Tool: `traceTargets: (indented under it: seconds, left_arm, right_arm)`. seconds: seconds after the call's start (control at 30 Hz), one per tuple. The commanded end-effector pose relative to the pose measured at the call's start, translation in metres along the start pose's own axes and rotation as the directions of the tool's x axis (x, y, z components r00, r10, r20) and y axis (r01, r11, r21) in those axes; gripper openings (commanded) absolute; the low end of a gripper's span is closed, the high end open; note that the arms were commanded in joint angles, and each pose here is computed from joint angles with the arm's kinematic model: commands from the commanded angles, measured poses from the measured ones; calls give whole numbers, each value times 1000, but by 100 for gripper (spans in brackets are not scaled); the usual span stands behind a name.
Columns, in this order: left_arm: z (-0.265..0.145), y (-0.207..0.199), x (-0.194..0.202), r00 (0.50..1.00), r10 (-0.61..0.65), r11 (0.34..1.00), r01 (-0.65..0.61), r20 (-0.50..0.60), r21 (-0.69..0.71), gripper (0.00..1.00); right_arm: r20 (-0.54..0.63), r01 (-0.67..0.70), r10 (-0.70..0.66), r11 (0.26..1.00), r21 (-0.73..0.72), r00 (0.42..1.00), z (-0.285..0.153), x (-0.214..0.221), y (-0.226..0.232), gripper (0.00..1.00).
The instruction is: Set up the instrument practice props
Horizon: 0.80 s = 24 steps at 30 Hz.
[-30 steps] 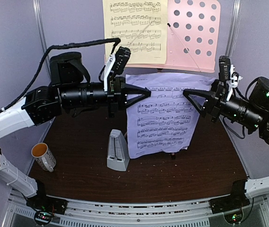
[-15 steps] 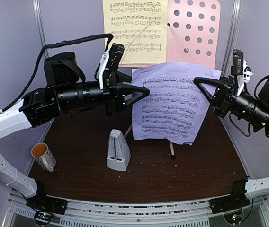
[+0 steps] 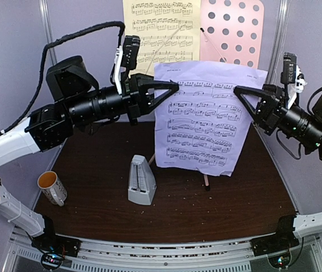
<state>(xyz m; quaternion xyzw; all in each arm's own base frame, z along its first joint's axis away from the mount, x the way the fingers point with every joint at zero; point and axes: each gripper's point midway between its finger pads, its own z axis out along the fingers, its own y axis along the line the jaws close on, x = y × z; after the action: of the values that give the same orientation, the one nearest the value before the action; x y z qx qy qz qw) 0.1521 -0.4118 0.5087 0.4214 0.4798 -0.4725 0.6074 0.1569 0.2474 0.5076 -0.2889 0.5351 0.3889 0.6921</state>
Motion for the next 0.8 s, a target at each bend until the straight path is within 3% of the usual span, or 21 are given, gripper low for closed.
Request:
traceTargets:
  seconds: [0.0,0.1,0.23,0.37,0.57,0.77]
  left_arm:
    - [-9,11,-63,981,-11,998,24,193,-64,0]
    - [-9,23,-74,978,-39,990,66,203,-126,0]
    - [-13,45,-87,978,-59,963,108,201,-247,0]
    - [-27,60,-105,964,-67,929,154,257,-337,0]
    - [-49,78,-122,950,-43,876,185,310,-445,0]
    - [-59,83,-136,954,12,854,146,299,-500,0]
  right_arm:
    - [72,25,-45,968,250,996,-7,-28,-47,48]
    - [98,22,-61,932,362,993,-10,-40,-70,57]
    - [131,24,-103,862,506,986,-17,-62,-98,57]
    - [82,65,-144,792,607,986,-10,-66,-121,58]
    - [-37,185,-208,755,630,977,30,-54,-133,49]
    - [-118,251,-226,762,598,967,73,-45,-137,48]
